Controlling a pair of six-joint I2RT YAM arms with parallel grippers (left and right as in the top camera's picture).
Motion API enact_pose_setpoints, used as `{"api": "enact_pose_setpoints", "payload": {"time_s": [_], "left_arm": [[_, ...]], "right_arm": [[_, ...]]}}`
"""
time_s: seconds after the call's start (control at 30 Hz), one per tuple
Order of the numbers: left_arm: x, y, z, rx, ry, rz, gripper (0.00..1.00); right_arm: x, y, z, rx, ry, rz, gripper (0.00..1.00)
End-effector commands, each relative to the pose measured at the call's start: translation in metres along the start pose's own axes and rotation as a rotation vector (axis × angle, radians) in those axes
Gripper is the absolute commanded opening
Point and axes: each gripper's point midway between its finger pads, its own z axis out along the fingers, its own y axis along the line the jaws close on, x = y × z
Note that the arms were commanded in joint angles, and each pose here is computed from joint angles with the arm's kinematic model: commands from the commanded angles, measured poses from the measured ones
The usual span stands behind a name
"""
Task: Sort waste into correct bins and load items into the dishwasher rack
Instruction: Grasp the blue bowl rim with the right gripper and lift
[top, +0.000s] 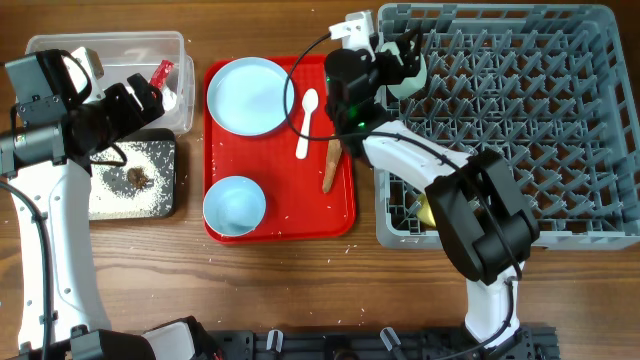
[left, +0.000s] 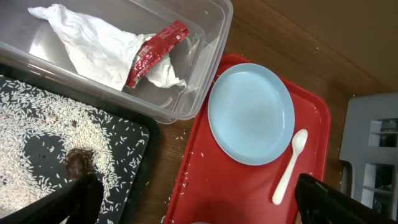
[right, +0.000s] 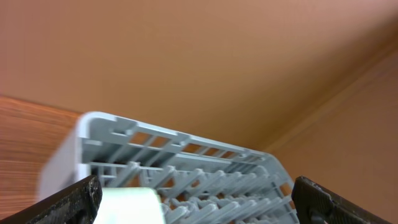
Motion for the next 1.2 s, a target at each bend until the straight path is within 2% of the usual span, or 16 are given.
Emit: {"api": "enact_pose_setpoints", "payload": {"time_s": [0.0, 0.1, 0.2, 0.27, 0.3, 0.33, 0.4, 0.5, 0.57, 0.67, 0.73, 0.83, 0.9, 1.03, 1.17], "left_arm": [[-0.007, -0.001, -0.008, 0.001, -0.030, 0.022, 1.00], [-0.007, -0.001, -0.008, 0.001, -0.030, 0.022, 1.00], [-0.007, -0.001, -0.008, 0.001, -0.030, 0.022, 1.00], [-0.007, -0.001, -0.008, 0.001, -0.030, 0.022, 1.00], [-0.007, -0.001, -0.008, 0.001, -0.030, 0.022, 1.00], [-0.007, -0.001, -0.008, 0.001, -0.030, 0.022, 1.00], [-0.007, -0.001, -0.008, 0.001, -0.030, 0.022, 1.00], [-0.007, -0.001, -0.008, 0.001, -0.030, 0.022, 1.00], [-0.007, -0.001, -0.008, 0.001, -0.030, 0.022, 1.00], [-0.007, -0.001, -0.008, 0.001, -0.030, 0.022, 1.00], [-0.007, -0.001, -0.008, 0.001, -0.030, 0.022, 1.00], [-0.007, -0.001, -0.008, 0.001, -0.030, 0.022, 1.00], [-0.007, -0.001, -0.008, 0.001, -0.030, 0.022, 1.00], [-0.007, -0.001, -0.008, 0.001, -0.030, 0.022, 1.00], [-0.007, -0.001, -0.008, 0.001, -0.030, 0.022, 1.00]], "right_arm": [[-0.034, -0.003, -0.031, -0.080, -0.060, 0.160, 1.00], [-0.045, 0.040, -0.071, -0.313, -0.090, 0.187, 0.99], [-0.030, 0.092, -0.125, -0.652, 0.011, 0.255, 1.00], [-0.015, 0.121, -0.172, -0.921, 0.151, 0.321, 1.00], [-0.006, 0.136, -0.215, -1.149, 0.301, 0.378, 1.00], [0.002, 0.141, -0.241, -1.277, 0.416, 0.415, 1.00], [0.015, 0.147, -0.275, -1.417, 0.641, 0.507, 1.00], [0.034, 0.149, -0.300, -1.480, 0.778, 0.493, 0.98], [0.049, 0.150, -0.306, -1.461, 0.826, 0.448, 0.87], [0.065, 0.159, -0.315, -1.451, 0.868, 0.412, 0.78], [0.084, 0.173, -0.322, -1.423, 0.939, 0.398, 0.66], [0.099, 0.178, -0.326, -1.408, 1.008, 0.389, 0.56], [0.106, 0.179, -0.327, -1.394, 1.029, 0.376, 0.48], [0.110, 0.180, -0.324, -1.370, 1.037, 0.375, 0.22], [0.112, 0.179, -0.322, -1.354, 1.041, 0.378, 0.07]]}}
